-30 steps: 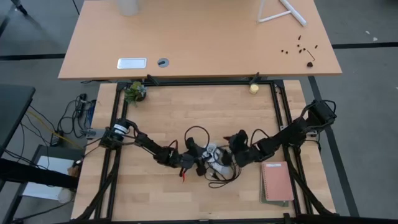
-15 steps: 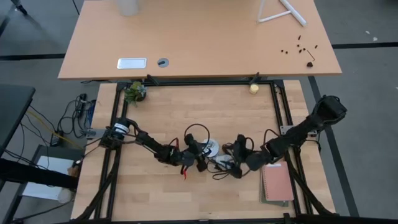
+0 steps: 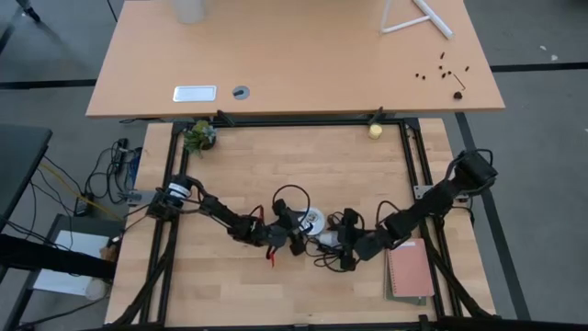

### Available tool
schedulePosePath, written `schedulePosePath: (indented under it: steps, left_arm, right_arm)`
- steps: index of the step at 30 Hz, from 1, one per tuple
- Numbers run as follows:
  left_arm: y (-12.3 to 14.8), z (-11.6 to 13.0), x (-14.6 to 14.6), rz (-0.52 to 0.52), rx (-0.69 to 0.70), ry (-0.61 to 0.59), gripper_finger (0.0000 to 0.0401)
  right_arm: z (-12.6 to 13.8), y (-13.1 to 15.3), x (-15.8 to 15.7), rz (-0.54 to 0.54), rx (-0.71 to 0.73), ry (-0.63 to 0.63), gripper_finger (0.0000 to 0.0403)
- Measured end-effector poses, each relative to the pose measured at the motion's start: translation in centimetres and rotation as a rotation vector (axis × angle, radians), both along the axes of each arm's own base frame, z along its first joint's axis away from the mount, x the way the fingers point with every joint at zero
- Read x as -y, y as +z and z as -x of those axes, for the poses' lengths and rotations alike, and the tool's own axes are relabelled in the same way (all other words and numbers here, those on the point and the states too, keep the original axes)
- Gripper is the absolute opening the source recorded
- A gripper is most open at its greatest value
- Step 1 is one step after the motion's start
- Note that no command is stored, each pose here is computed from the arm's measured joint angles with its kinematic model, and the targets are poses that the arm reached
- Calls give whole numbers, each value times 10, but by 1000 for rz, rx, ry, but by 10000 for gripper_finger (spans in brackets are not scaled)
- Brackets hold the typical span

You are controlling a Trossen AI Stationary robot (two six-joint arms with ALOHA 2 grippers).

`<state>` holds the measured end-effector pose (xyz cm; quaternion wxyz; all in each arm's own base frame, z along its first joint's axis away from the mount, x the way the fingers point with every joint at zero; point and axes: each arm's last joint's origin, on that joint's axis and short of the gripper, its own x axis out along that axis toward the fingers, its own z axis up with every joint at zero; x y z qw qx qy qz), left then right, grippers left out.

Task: Screw lightbulb
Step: Remove the lightbulb from the lamp

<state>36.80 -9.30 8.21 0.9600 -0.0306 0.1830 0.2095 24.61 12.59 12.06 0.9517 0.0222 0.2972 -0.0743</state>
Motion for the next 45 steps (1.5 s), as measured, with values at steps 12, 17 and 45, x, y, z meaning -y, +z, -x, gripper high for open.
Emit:
schedulePosePath:
  steps: [12, 17, 45]
  left_arm:
    - [0, 1, 3, 3, 1, -12, 264]
    - [0, 1, 3, -2, -1, -14, 264]
    - [6, 6, 14, -33, -39, -49, 272]
  right_arm:
    - [-3, -19, 4, 26, -58, -47, 297]
    - [-2, -19, 3, 24, -63, -42, 256]
    - [52, 25, 79, -126, -325, -658, 280]
